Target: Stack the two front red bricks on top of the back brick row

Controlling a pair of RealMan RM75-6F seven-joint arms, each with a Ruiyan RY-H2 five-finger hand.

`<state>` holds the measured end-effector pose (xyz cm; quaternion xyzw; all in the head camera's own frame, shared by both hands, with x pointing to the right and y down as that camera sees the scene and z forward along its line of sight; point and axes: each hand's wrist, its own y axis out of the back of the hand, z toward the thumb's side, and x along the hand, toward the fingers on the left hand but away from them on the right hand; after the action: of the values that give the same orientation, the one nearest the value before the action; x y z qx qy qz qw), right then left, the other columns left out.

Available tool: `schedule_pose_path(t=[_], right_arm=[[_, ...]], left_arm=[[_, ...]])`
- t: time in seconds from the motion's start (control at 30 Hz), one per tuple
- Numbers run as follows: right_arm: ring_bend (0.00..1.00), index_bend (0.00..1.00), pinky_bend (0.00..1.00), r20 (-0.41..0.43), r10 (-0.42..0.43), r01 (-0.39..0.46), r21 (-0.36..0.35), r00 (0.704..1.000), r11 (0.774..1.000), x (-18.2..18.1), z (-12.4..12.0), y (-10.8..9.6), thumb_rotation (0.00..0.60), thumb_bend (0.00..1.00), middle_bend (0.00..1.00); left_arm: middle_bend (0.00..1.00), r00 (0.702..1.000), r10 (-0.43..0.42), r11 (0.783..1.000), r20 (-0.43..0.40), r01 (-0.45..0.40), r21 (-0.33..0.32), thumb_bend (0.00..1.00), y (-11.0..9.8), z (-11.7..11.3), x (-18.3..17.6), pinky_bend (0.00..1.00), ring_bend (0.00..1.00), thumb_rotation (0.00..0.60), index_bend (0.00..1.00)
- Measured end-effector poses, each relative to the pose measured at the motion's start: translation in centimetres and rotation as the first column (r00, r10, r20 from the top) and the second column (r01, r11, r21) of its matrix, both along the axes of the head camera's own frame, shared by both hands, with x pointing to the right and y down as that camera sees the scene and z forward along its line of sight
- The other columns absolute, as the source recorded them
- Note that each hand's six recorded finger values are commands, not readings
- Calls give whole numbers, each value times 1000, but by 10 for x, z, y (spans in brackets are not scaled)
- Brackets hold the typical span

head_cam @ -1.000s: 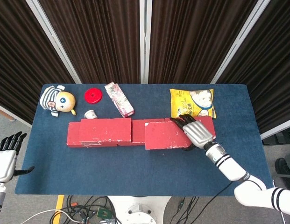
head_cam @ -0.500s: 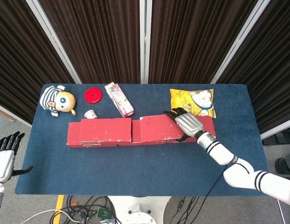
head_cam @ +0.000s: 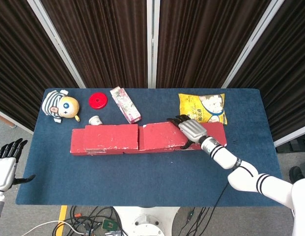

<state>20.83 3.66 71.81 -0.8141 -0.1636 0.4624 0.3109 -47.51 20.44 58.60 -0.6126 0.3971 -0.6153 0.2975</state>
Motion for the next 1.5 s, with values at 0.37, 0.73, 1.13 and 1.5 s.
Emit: schedule_pose_path(t=[0.37,0.73,1.13,1.5], right_arm=[[0,0,0,7,18,-18,-12,1000,1000,1,4,-3,600,102,237],[0,0,0,14,34,-34,-36,999,999,2,13,-2,600,101,236],[0,0,0,50,41,-39,-43,998,998,-7,13,-5,600,94,234],[0,0,0,84,52,-47,-54,995,997,-10,14,-8,600,94,234]], left_arm=[[0,1000,3,1000,-4,-3,-1,0,-1,3,1,0,0,600,0],[0,1000,0,1000,-4,0,-4,0,-2,3,0,0,0,600,0],[0,1000,5,1000,-6,-5,-4,0,-4,5,2,0,0,600,0],[0,1000,9,1000,-6,-9,-8,0,-5,6,3,0,0,600,0]])
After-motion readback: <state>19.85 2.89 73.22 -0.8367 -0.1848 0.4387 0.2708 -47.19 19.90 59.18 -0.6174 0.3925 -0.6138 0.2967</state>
